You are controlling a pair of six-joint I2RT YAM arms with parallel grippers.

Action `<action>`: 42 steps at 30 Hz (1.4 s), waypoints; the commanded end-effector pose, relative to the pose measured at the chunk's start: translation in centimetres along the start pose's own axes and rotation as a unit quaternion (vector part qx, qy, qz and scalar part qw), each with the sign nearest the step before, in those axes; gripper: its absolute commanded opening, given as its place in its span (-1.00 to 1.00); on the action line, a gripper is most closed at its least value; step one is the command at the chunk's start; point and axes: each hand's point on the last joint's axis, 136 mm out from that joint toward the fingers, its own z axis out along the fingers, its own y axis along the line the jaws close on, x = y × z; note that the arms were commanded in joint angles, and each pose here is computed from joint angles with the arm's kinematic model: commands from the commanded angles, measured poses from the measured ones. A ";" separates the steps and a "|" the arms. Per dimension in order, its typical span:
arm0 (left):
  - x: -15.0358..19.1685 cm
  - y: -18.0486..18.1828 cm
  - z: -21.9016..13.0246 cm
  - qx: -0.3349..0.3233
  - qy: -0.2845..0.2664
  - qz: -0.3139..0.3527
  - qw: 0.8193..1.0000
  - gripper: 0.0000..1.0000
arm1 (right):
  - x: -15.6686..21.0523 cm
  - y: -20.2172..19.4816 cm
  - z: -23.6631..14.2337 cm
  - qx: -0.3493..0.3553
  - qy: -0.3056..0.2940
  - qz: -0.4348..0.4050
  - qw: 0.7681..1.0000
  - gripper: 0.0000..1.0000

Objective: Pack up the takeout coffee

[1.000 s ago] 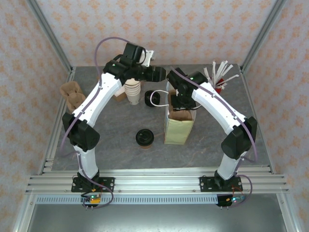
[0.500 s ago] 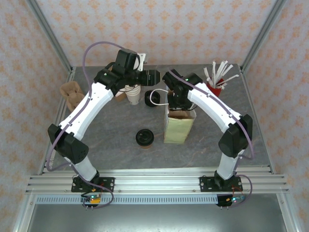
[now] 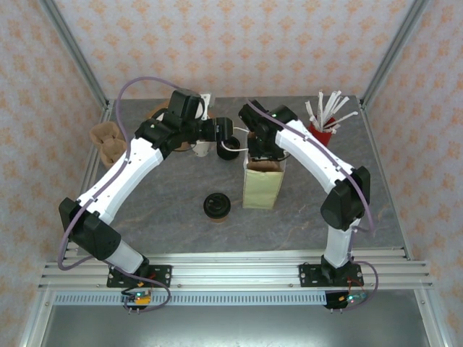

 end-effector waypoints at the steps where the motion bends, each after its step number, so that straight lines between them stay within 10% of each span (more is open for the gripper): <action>1: 0.7 -0.9 0.3 0.030 0.012 -0.013 0.999 0.48 | -0.6 -0.7 -2.0 0.019 -0.024 -0.011 0.999 -0.40; 42: 3.1 1.2 -0.7 -0.005 0.009 -0.017 1.000 0.35 | 1.2 -0.8 9.2 0.019 0.037 0.023 0.999 -0.32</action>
